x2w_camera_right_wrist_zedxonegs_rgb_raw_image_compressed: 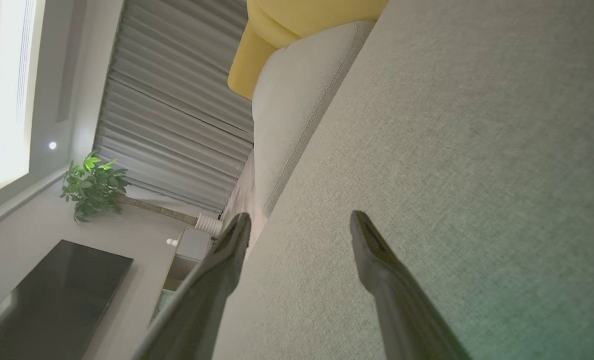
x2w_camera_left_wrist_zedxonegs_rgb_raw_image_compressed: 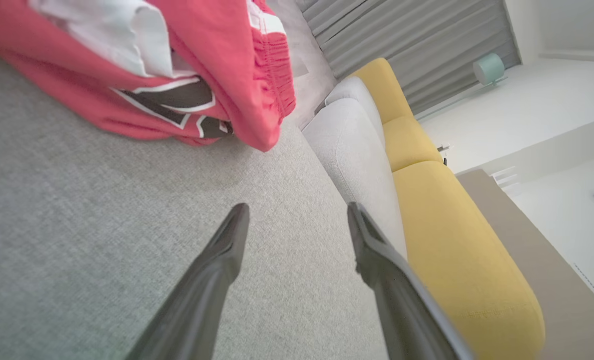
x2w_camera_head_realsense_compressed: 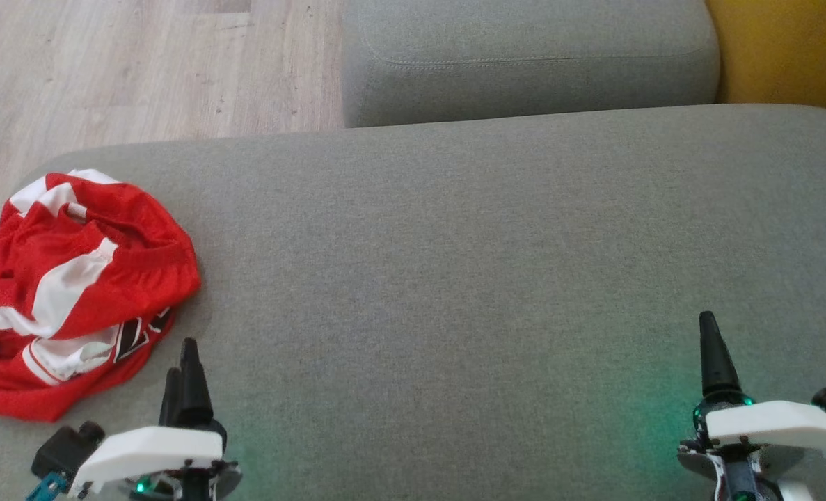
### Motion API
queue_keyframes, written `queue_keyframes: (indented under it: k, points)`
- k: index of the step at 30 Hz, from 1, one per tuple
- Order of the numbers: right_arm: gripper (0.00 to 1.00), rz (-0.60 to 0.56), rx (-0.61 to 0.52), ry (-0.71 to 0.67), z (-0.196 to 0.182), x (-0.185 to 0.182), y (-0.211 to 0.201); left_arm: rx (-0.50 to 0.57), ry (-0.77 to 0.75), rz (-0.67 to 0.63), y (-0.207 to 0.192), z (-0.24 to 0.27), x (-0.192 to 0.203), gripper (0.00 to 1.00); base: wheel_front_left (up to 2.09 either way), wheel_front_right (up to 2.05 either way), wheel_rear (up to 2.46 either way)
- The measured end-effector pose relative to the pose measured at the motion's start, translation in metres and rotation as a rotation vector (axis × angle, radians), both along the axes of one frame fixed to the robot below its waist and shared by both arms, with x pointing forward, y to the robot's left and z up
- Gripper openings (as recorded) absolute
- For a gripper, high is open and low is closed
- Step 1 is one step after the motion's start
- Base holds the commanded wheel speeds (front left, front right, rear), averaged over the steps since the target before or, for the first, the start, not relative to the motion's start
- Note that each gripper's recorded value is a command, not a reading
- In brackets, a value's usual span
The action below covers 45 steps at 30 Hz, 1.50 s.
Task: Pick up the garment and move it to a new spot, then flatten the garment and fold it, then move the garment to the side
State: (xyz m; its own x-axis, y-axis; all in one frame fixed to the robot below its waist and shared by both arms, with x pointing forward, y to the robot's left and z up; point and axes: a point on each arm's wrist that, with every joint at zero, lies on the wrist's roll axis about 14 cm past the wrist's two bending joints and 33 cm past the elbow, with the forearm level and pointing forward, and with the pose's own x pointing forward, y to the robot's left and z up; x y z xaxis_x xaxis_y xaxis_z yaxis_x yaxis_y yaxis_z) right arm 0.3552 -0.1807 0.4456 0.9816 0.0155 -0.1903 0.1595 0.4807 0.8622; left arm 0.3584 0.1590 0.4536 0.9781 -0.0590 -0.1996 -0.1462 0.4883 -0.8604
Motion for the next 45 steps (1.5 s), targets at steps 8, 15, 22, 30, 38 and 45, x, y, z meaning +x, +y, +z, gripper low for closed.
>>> queue_keyframes:
  k: [8, 15, 22, 30, 38, 45]
  points:
    - [1.0, 0.032, -0.095, -0.015, 0.003, 0.001, 0.005, 0.101, -0.016, -0.021, -0.004, 0.004, 0.002, 1.0, 0.0, 0.0, 0.0]
    - [1.0, 0.057, -0.186, -0.045, 0.01, 0.005, 0.01, 0.187, -0.04, -0.04, -0.009, 0.009, 0.003, 1.0, 0.0, 0.0, 0.0]
    - [1.0, 0.082, -0.256, -0.069, 0.015, 0.007, 0.016, 0.262, -0.064, -0.054, -0.012, 0.013, 0.003, 1.0, 0.0, 0.0, 0.0]
    - [1.0, 0.123, -0.354, -0.091, 0.018, 0.008, 0.025, 0.363, -0.094, -0.074, -0.016, 0.017, 0.003, 1.0, 0.0, 0.0, 0.0]
    - [1.0, 0.158, -0.448, -0.125, 0.022, 0.009, 0.033, 0.47, -0.134, -0.092, -0.021, 0.024, 0.002, 1.0, 0.0, 0.0, 0.0]
    - [1.0, 0.177, -0.533, -0.155, 0.027, 0.009, 0.038, 0.56, -0.171, -0.102, -0.024, 0.031, 0.003, 1.0, 0.0, 0.0, 0.0]
